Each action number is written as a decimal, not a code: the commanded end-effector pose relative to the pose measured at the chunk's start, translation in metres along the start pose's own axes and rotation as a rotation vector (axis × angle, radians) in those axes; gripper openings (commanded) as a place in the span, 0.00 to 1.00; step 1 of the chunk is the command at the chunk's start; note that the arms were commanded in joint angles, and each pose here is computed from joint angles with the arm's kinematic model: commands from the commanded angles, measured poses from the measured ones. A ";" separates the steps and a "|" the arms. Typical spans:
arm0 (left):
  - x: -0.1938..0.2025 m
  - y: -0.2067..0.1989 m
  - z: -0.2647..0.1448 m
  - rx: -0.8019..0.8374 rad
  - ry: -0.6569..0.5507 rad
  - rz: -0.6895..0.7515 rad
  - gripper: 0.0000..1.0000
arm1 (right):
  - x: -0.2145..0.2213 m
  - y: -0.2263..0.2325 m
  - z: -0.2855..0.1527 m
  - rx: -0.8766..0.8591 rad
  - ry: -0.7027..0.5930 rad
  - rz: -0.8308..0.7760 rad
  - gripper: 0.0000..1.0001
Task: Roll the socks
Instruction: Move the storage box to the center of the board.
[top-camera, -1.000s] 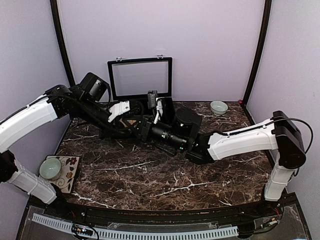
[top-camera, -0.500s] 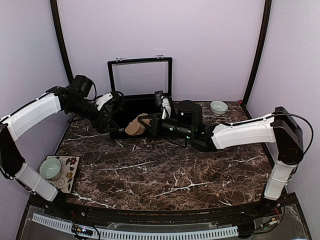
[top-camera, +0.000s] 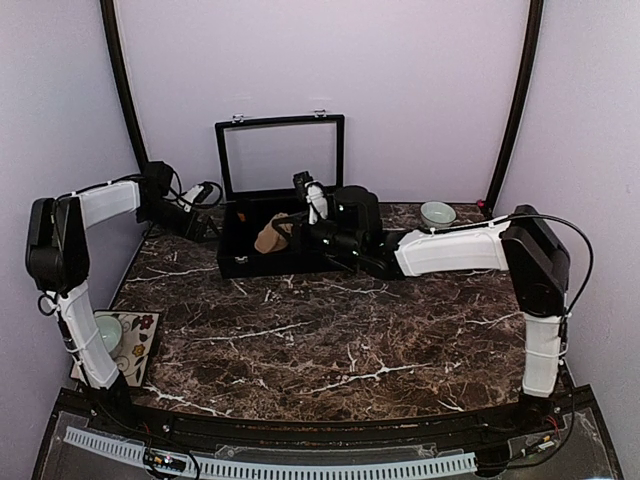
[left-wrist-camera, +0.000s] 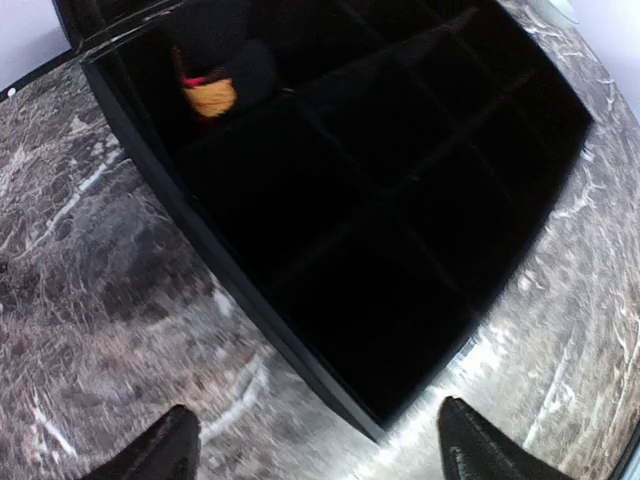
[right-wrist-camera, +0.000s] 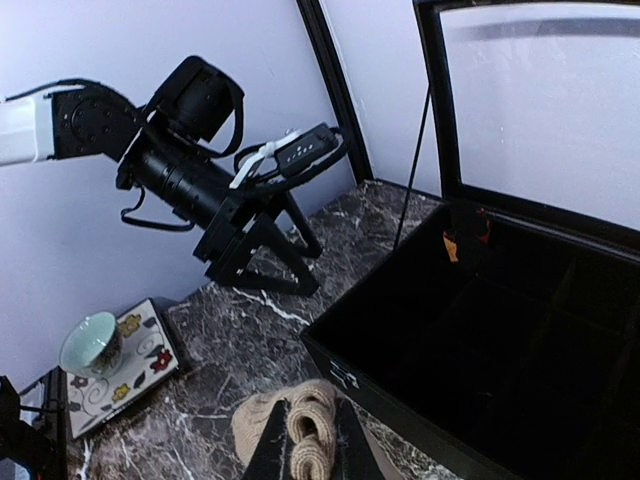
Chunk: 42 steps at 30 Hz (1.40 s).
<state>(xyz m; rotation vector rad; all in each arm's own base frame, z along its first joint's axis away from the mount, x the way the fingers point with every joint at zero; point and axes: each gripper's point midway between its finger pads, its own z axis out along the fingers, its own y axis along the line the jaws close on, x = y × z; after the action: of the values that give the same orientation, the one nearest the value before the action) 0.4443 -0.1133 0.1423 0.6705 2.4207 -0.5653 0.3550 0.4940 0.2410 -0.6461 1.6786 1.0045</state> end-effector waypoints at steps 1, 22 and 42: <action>-0.034 0.016 0.018 0.023 -0.070 -0.060 0.78 | -0.011 -0.009 0.013 0.002 -0.033 -0.065 0.00; 0.027 -0.012 0.097 0.190 0.140 0.006 0.40 | -0.001 -0.041 0.028 0.059 0.012 -0.103 0.00; 0.092 -0.128 0.081 0.469 0.191 -0.059 0.48 | 0.032 -0.054 0.010 0.093 0.096 -0.068 0.00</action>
<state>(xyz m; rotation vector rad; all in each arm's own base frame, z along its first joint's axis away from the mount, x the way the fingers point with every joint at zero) 0.4160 -0.1951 0.0691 0.8341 2.4111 -0.8087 0.3913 0.4840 0.1687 -0.7233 1.8064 0.8357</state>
